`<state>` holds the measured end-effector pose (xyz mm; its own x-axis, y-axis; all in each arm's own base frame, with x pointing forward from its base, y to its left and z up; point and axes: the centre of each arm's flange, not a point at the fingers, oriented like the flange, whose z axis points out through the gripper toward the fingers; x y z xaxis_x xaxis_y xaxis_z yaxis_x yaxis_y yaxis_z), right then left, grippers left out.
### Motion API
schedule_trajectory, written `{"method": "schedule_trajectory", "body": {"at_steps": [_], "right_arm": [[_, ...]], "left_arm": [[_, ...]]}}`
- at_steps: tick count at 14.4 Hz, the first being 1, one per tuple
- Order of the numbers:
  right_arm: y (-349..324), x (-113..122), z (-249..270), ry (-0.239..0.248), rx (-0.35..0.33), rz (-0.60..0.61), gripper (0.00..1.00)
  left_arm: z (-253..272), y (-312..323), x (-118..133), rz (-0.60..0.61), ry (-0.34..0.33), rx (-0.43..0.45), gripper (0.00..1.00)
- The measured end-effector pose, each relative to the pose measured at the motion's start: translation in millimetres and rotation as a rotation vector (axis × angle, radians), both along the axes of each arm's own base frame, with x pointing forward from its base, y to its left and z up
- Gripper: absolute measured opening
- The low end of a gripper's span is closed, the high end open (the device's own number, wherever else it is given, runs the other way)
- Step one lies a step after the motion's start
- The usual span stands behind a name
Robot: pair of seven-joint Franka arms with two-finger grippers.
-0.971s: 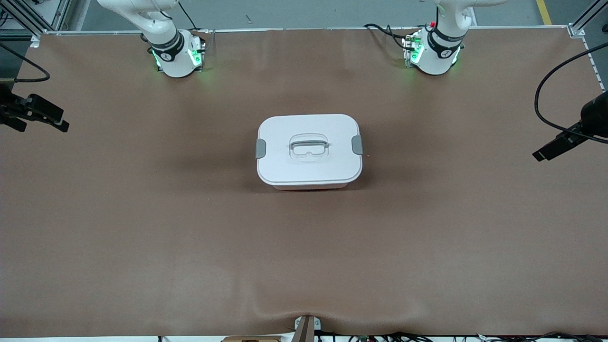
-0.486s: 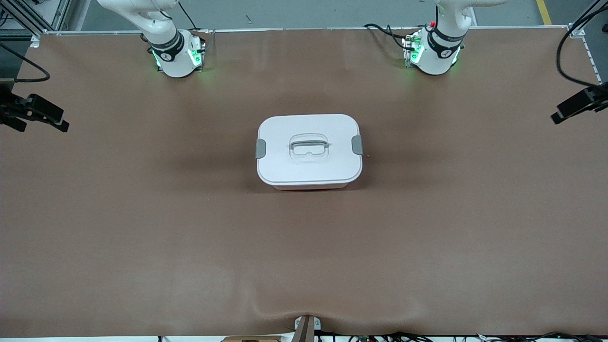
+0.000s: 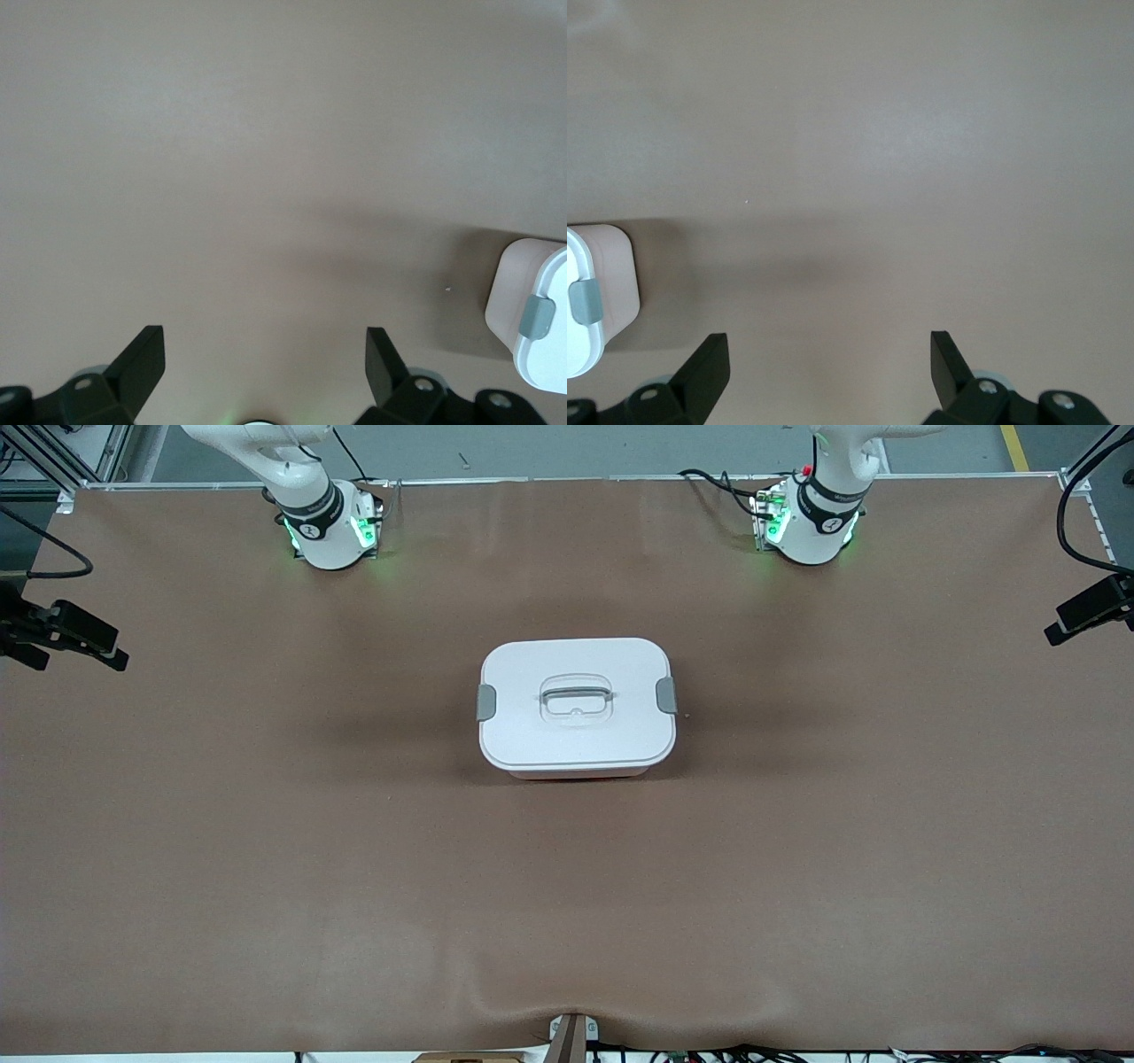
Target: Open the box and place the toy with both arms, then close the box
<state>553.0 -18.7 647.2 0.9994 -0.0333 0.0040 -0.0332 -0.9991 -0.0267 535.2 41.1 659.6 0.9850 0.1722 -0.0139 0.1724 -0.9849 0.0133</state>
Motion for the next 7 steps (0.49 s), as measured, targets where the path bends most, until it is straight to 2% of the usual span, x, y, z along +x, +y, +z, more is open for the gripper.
{"method": "schedule_trajectory", "body": {"at_steps": [7], "right_arm": [[0.7,0.0,0.0,0.0,0.0,0.001,1.0]], "left_arm": [[-0.4,-13.6,0.9,-0.035,0.001,0.0,1.0]]}}
